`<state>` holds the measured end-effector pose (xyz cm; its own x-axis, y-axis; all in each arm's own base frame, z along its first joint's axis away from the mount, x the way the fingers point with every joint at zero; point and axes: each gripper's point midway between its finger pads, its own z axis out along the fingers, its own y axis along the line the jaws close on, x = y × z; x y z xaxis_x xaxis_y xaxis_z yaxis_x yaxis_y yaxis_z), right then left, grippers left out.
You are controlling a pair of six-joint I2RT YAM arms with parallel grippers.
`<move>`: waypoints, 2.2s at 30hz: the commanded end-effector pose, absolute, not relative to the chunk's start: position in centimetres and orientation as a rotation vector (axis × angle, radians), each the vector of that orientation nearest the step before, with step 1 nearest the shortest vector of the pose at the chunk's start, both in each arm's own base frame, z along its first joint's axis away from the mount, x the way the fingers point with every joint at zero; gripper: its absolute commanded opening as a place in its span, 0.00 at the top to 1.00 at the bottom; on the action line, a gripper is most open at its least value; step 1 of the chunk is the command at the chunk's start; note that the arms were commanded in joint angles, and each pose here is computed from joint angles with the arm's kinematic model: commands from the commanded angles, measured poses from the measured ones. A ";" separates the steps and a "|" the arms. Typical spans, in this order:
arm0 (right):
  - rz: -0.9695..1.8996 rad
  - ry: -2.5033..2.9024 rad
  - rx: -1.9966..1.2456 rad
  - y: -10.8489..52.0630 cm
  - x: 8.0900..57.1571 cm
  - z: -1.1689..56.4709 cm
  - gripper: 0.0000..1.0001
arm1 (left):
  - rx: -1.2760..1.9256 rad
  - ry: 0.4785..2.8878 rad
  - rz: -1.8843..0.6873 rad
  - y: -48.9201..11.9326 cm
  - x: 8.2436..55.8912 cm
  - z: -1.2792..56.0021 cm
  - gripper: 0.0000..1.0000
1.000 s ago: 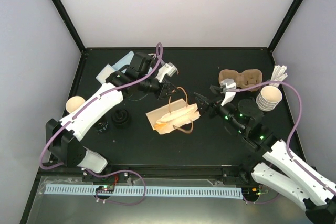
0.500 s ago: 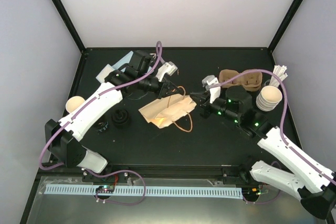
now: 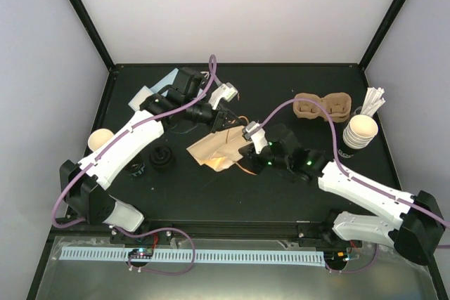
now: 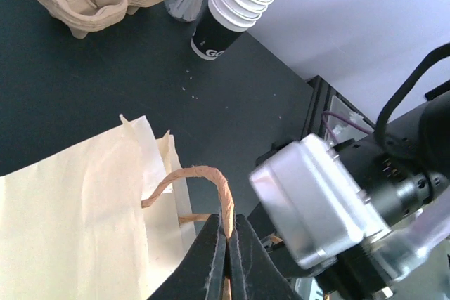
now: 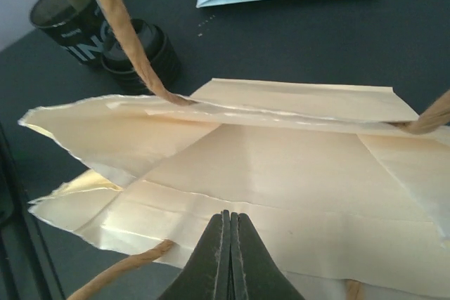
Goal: Pack the takeout coffee
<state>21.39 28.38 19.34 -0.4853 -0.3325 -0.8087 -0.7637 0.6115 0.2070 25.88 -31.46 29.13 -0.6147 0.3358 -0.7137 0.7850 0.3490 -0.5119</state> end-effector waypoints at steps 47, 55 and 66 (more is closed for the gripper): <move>0.264 1.434 -1.423 30.7 16.6 18.3 0.99 | 1.115 1.786 -1.269 -28.6 18.9 36.5 0.98; 0.048 1.381 -1.725 32.0 17.7 15.9 0.99 | 1.153 1.745 -1.370 -29.4 18.4 36.9 0.98; 0.014 1.325 -1.880 32.6 17.2 14.0 0.99 | 1.181 1.706 -1.430 -29.6 17.6 37.8 0.99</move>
<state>17.54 32.52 13.93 0.3875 -0.7875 -0.4793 -0.8151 -0.0497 -0.5772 18.51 -29.28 36.09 -0.4565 0.2666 -0.8488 0.8890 0.0988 -0.4471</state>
